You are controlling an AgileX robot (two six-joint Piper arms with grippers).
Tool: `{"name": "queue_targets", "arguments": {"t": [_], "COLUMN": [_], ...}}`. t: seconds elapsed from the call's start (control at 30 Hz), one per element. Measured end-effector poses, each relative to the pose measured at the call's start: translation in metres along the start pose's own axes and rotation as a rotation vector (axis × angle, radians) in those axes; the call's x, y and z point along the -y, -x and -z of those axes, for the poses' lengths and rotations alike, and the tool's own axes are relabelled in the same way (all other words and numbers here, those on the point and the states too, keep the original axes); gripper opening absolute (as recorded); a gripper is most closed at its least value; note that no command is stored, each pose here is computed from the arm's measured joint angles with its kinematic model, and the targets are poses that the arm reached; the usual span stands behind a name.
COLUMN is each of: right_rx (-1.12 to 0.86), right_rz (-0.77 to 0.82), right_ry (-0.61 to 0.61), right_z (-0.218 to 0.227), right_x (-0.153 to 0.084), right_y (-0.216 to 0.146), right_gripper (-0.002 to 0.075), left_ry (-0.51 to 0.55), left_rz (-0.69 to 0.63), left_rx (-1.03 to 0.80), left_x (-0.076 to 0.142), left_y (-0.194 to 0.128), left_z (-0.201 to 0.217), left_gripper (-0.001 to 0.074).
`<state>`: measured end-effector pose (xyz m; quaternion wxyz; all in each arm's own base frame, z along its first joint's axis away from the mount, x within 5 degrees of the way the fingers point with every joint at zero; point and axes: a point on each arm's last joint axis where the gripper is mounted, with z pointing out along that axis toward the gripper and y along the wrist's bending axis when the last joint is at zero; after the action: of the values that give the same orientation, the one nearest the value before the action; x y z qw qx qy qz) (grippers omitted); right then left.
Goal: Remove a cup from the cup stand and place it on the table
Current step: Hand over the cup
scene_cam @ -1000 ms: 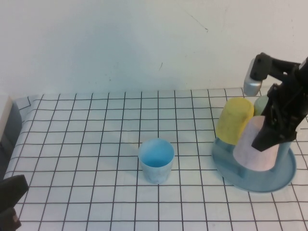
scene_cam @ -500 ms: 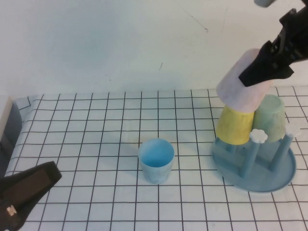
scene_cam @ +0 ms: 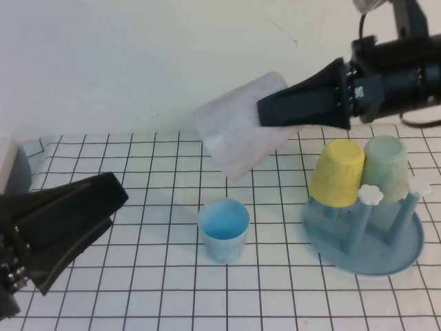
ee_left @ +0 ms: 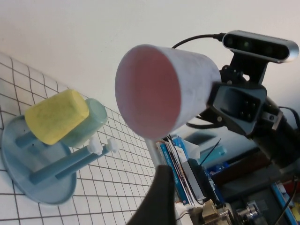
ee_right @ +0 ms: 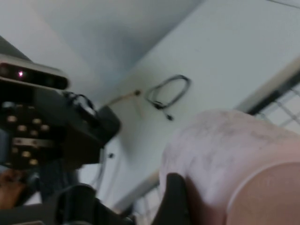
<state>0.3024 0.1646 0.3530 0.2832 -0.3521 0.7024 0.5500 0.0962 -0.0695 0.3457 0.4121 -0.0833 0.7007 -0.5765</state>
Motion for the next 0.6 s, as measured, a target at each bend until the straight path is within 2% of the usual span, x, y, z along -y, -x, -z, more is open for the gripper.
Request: {"name": "queue_targets", "arguments": {"t": [0.1, 0.23, 0.43, 0.47, 0.53, 0.6], "right_rx": [0.023, 0.041, 0.055, 0.053, 0.051, 0.052], "right_rz": [-0.021, 0.033, 0.093, 0.098, 0.120, 0.141], "right_ry": [0.089, 0.207, 0.299, 0.299, 0.305, 0.302], "right_z": [-0.025, -0.058, -0.086, -0.089, -0.092, -0.094], "right_x": [-0.006, -0.025, -0.040, -0.038, -0.037, -0.036], "right_y": [-0.017, -0.028, -0.035, -0.036, -0.039, -0.039], "right_gripper": [0.0573, 0.0573, 0.0573, 0.0573, 0.0573, 0.0573], "left_ry": [0.020, 0.031, 0.020, 0.020, 0.018, 0.017], "left_rz": [0.027, 0.064, 0.066, 0.059, 0.044, 0.030], "left_rx": [-0.011, -0.021, -0.023, -0.023, -0.022, -0.024], "left_x": [-0.006, -0.011, -0.014, -0.014, -0.014, -0.014], "left_y": [0.003, 0.007, 0.010, 0.010, 0.010, 0.010], "left_z": [-0.005, -0.012, -0.017, -0.017, -0.017, -0.017], "left_gripper": [0.0673, 0.0681, 0.0667, 0.0649, 0.0564, 0.0414]}}
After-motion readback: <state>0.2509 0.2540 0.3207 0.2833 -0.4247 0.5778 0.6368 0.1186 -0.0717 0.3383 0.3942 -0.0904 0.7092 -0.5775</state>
